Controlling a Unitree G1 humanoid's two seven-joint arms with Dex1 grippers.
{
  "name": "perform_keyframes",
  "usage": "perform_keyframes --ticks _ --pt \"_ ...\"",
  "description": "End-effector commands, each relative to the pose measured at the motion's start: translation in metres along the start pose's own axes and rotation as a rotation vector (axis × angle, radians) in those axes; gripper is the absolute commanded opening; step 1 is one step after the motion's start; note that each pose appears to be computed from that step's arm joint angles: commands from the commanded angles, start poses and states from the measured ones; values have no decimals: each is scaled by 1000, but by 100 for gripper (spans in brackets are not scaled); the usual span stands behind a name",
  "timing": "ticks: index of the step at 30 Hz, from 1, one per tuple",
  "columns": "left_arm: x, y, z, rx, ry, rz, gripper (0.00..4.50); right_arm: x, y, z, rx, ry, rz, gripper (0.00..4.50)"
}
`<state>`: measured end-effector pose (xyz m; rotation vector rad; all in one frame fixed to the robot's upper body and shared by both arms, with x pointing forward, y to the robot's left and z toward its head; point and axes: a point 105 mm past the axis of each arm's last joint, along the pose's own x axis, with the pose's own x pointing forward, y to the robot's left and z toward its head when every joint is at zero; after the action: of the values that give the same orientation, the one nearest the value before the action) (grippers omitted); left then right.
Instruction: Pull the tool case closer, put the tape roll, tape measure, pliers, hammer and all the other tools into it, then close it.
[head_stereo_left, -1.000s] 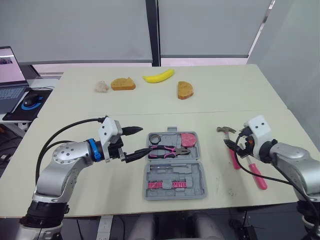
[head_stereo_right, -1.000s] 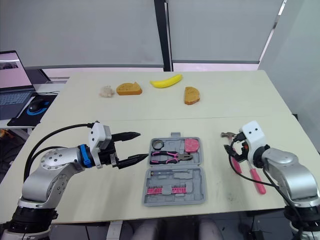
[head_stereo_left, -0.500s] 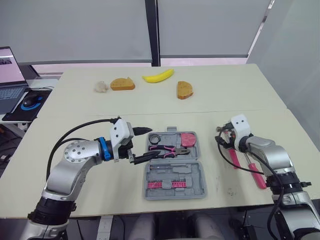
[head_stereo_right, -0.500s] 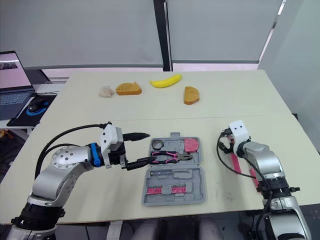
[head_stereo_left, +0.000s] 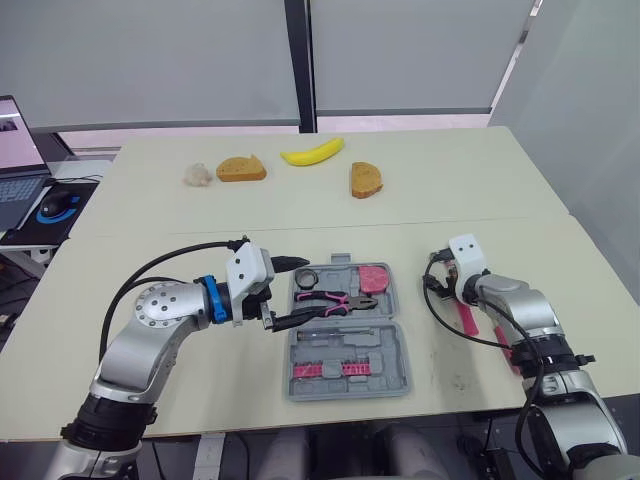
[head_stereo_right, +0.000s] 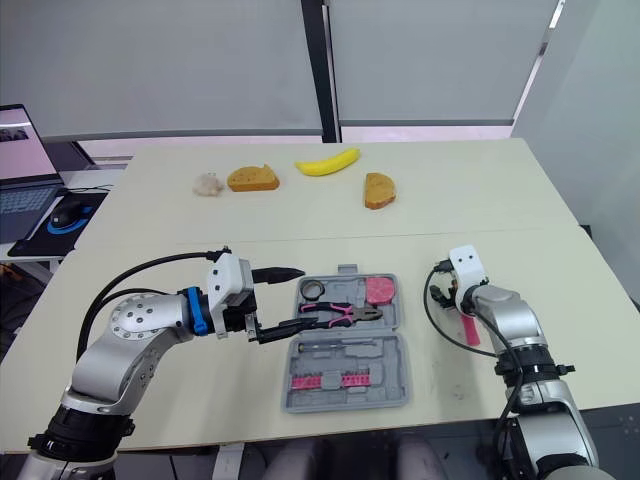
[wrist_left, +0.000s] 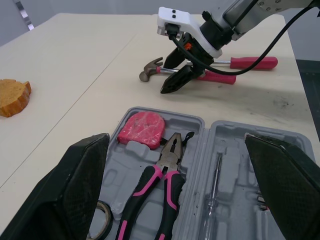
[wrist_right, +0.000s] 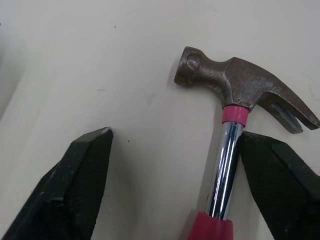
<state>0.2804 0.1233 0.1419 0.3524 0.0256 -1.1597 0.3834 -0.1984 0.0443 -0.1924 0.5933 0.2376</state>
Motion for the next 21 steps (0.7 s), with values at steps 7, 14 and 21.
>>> perform_keyframes --ticks 7,14,21 --pt "3 -1 13 43 -84 -14 450 -2 -2 17 19 -67 -32 145" --pt "2 -2 13 59 -82 -18 450 -7 3 14 61 -77 -34 20" --pt "2 -4 12 68 -72 -22 450 -32 13 15 66 -115 -20 20"
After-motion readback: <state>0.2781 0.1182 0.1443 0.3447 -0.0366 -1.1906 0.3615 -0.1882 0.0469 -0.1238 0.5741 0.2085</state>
